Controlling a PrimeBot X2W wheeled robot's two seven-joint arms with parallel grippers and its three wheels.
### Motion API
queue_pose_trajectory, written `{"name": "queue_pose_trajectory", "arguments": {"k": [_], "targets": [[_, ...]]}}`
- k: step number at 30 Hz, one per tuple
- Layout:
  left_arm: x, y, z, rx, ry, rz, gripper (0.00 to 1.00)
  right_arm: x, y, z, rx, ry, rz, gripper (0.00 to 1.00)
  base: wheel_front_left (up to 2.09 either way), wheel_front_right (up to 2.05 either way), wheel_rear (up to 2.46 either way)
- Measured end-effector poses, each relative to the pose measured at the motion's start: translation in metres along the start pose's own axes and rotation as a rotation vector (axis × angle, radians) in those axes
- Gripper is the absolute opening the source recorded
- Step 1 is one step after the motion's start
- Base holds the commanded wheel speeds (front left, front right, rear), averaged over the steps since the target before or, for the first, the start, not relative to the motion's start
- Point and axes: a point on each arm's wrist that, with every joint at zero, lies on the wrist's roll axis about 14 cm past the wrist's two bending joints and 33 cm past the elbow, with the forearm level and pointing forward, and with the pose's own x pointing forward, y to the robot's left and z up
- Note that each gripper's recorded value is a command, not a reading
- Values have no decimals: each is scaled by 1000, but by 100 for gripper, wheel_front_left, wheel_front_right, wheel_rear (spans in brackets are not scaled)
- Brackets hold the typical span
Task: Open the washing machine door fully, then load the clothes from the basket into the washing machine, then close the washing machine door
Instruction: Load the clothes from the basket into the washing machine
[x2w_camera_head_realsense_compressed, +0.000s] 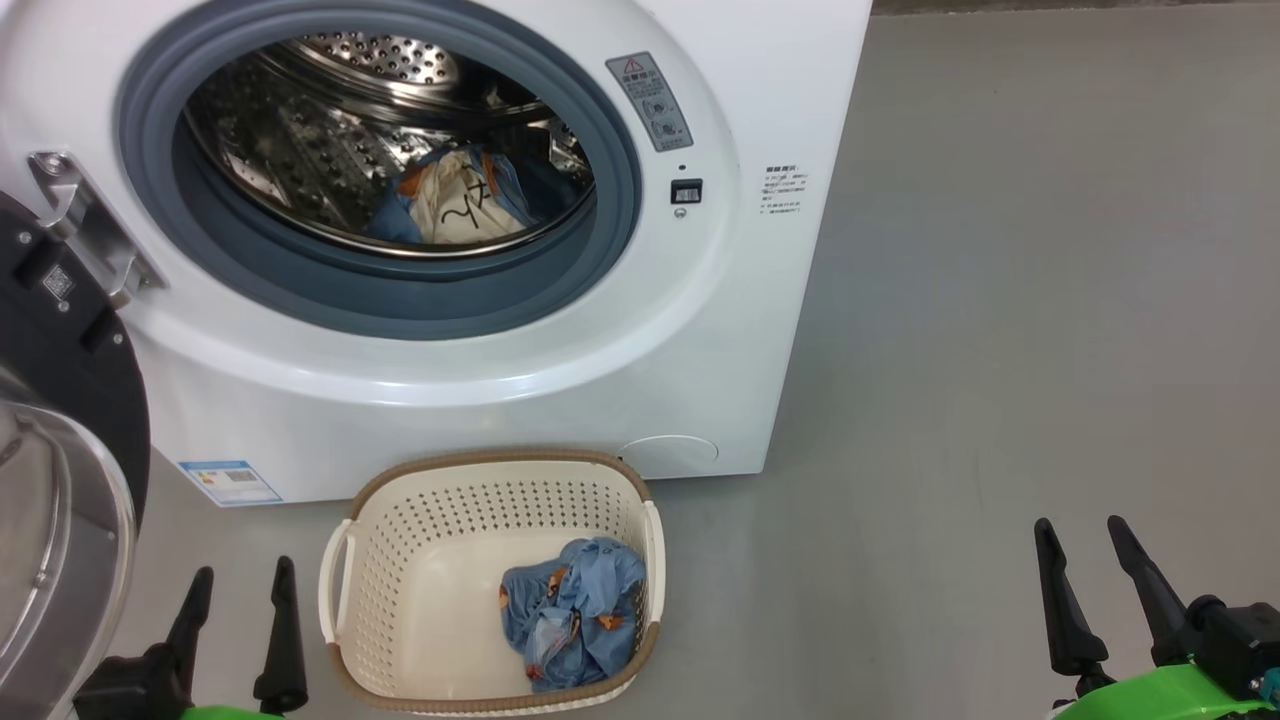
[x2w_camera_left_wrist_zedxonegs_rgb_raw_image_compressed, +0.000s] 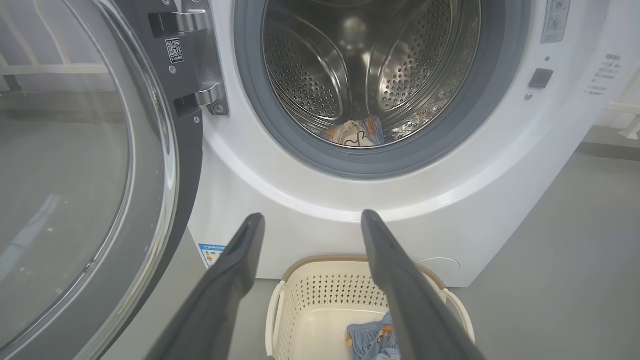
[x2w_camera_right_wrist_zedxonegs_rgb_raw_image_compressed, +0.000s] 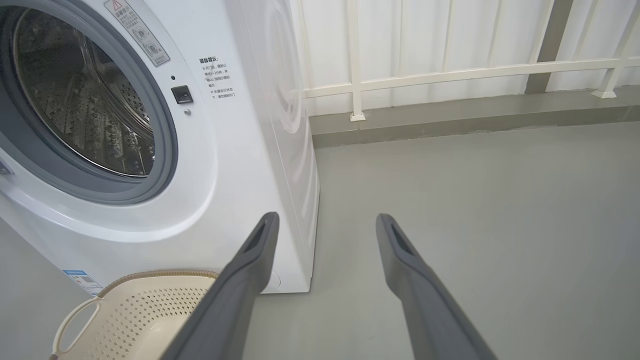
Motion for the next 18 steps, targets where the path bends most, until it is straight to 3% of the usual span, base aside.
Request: {"name": "queue_pose_trajectory", "arguments": {"k": [18], "targets": [[17, -4, -26, -24, 73, -3, 100, 20, 3, -13, 9, 29, -3, 100, 0, 0, 0]]}}
